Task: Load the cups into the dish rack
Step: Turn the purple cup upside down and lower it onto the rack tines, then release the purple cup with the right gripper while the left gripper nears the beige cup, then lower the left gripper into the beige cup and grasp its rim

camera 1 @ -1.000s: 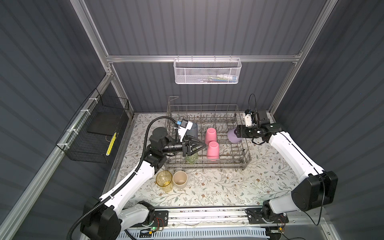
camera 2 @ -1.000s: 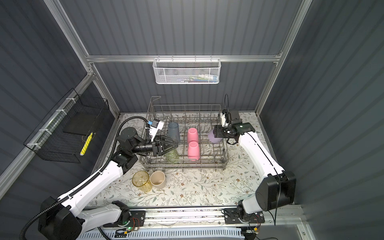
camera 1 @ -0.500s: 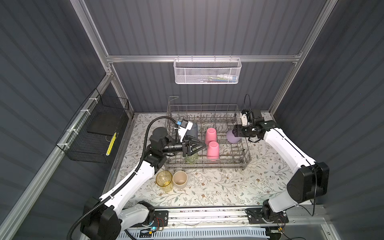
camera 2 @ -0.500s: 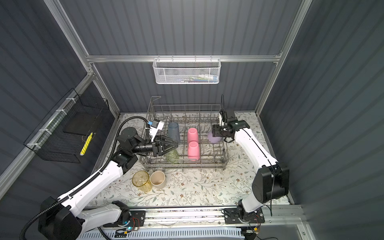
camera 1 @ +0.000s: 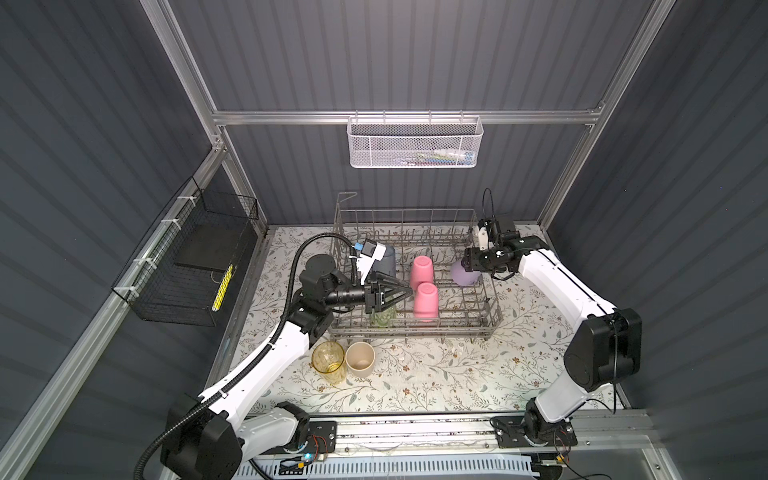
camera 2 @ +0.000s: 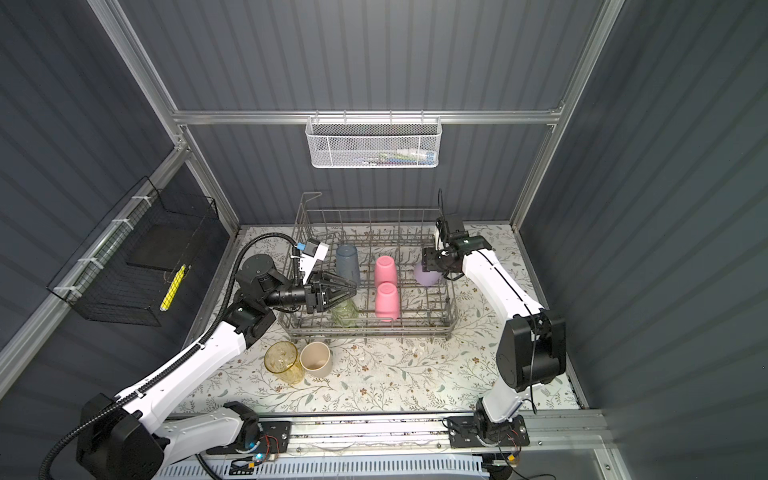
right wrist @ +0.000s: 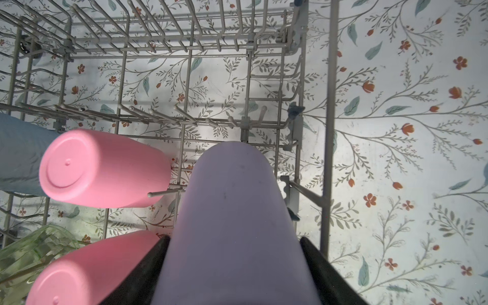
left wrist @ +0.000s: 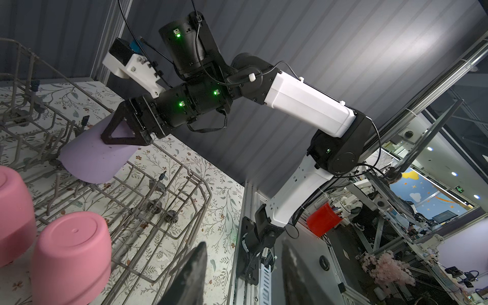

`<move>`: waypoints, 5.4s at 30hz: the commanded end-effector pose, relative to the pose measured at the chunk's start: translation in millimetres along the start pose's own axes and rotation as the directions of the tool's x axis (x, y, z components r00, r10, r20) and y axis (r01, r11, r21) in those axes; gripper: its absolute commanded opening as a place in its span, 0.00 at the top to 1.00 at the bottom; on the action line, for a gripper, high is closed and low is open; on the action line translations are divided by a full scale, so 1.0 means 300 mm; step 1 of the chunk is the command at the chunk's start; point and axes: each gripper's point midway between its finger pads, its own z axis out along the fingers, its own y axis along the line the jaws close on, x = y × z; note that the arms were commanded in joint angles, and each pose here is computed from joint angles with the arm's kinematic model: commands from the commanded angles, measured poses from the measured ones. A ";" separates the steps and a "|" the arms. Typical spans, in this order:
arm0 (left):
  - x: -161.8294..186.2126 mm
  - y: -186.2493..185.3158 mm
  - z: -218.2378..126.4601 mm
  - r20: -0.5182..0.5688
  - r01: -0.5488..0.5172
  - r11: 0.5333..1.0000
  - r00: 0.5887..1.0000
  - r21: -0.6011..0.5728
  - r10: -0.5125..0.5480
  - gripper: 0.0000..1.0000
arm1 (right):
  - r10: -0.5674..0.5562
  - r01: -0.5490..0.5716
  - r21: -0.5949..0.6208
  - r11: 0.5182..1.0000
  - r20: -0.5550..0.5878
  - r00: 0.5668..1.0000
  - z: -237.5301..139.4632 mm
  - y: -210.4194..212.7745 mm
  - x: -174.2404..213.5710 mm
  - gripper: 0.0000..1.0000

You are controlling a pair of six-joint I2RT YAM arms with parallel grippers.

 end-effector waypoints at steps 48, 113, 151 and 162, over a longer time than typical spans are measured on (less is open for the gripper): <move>0.041 -0.017 -0.036 -0.018 -0.020 0.999 1.000 -0.041 0.019 0.55 | -0.001 0.008 -0.048 0.999 0.146 0.989 -0.107 0.082 -0.066 0.07; 0.681 0.190 -0.283 -0.396 -0.115 0.585 0.837 -0.803 -0.378 0.57 | -0.028 0.111 -0.243 0.964 0.320 0.947 -0.312 0.155 0.084 0.05; 0.811 0.256 -0.280 -0.427 -0.180 0.496 0.787 -0.849 -0.445 0.83 | -0.018 0.104 -0.253 0.962 0.321 0.947 -0.282 0.159 0.081 0.04; 0.716 0.188 -0.230 -0.432 -0.158 0.557 0.806 -0.816 -0.405 0.93 | -0.016 0.108 -0.260 0.960 0.330 0.944 -0.300 0.166 0.072 0.04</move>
